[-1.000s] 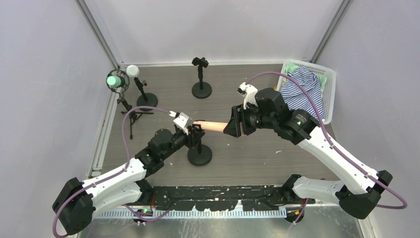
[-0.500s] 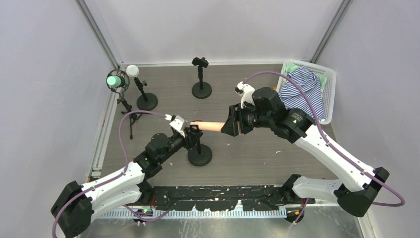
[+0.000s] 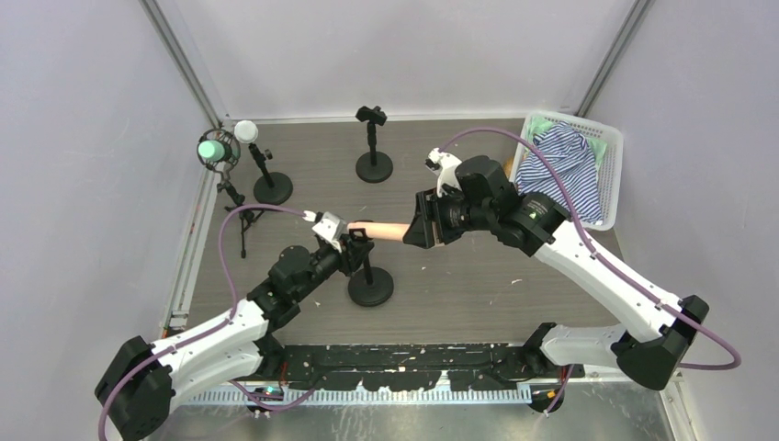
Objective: Attach the microphones to the stand
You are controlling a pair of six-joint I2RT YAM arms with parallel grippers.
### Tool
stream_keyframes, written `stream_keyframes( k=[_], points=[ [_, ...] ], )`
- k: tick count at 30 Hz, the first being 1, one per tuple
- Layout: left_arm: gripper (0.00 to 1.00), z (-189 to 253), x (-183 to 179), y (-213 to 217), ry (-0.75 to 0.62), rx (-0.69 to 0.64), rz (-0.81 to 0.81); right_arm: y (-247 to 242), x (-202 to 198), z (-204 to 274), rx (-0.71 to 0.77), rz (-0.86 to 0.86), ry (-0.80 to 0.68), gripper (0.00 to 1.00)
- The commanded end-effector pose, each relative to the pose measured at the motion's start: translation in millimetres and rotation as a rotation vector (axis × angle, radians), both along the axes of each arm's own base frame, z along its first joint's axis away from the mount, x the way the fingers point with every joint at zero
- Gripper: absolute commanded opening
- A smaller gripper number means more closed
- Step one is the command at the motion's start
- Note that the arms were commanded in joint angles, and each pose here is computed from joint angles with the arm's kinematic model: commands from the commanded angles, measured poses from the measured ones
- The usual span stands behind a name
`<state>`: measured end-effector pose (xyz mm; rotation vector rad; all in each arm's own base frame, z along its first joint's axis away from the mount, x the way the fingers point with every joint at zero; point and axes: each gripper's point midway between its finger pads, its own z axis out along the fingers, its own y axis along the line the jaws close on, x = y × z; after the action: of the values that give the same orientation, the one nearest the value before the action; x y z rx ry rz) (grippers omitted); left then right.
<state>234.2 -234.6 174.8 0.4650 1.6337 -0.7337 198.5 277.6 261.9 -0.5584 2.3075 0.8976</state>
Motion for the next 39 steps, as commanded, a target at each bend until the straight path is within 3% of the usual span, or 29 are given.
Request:
stream_keyframes(
  k=[1, 39],
  points=[
    [0.00, 23.2, -26.8, -30.5, -0.077, -0.032, -0.211, 24.9, 6.8, -27.4, -0.038, 0.029, 0.033, 0.01],
    [0.00, 20.4, -39.9, -49.2, -0.081, 0.012, -0.302, 70.8, 35.4, -65.4, -0.085, 0.083, 0.061, 0.01]
  ],
)
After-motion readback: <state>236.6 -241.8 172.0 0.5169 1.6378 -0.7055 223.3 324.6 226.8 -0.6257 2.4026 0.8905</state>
